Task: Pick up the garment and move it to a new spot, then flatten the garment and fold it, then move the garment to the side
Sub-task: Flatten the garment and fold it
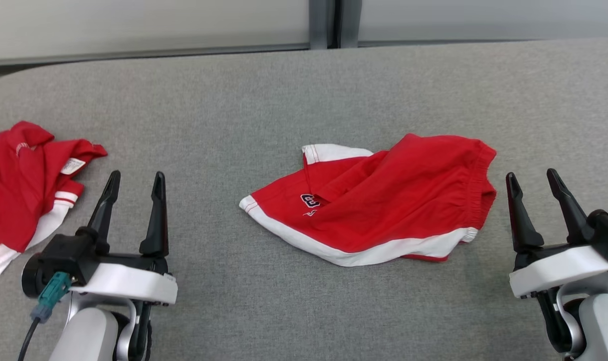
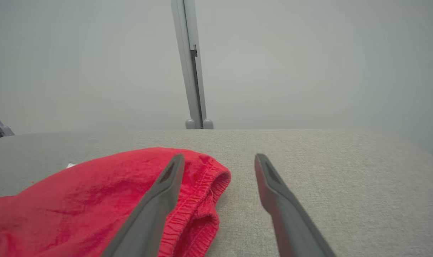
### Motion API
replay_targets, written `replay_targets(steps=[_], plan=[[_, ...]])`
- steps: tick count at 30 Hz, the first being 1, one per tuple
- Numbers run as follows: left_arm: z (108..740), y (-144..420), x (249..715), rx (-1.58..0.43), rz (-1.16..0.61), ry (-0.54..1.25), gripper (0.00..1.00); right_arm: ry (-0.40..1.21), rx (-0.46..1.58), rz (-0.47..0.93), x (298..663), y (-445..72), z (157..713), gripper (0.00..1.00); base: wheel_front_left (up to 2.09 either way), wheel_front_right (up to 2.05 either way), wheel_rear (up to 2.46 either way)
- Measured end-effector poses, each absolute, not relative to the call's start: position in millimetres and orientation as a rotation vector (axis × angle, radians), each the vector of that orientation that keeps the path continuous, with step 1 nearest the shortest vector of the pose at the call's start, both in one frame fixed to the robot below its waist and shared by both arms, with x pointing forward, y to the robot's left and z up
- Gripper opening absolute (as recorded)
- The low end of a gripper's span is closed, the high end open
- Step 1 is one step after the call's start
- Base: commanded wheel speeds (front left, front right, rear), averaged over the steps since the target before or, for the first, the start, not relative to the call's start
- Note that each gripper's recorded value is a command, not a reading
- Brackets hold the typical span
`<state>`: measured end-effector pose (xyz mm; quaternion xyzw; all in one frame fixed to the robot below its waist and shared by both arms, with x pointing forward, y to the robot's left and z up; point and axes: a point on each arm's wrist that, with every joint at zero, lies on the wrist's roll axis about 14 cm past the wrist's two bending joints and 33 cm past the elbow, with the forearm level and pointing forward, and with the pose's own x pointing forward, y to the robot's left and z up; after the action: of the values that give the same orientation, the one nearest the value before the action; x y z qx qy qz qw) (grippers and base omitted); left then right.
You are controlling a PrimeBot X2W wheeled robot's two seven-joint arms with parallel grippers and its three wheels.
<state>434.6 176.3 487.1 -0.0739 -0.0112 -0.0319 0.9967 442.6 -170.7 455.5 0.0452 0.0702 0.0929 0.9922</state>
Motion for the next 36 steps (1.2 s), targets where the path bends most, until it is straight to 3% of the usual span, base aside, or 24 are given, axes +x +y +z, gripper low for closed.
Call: replay_targets(steps=[11,19,36], plan=[[500.0,174.8,408.2,-0.136,-0.069,-0.043,1.00,0.017,0.055,0.244,406.0,-148.9,515.6,1.00,0.00,0.00,0.00],[497.6,173.1,401.6,-0.124,-0.076,-0.016,1.00,0.038,0.081,0.257,389.5,-139.2,514.1,1.00,0.00,0.00,0.00],[502.3,152.2,420.4,-0.101,-0.160,0.004,1.00,0.072,0.097,0.270,396.1,-132.9,502.0,1.00,0.00,0.00,0.00]])
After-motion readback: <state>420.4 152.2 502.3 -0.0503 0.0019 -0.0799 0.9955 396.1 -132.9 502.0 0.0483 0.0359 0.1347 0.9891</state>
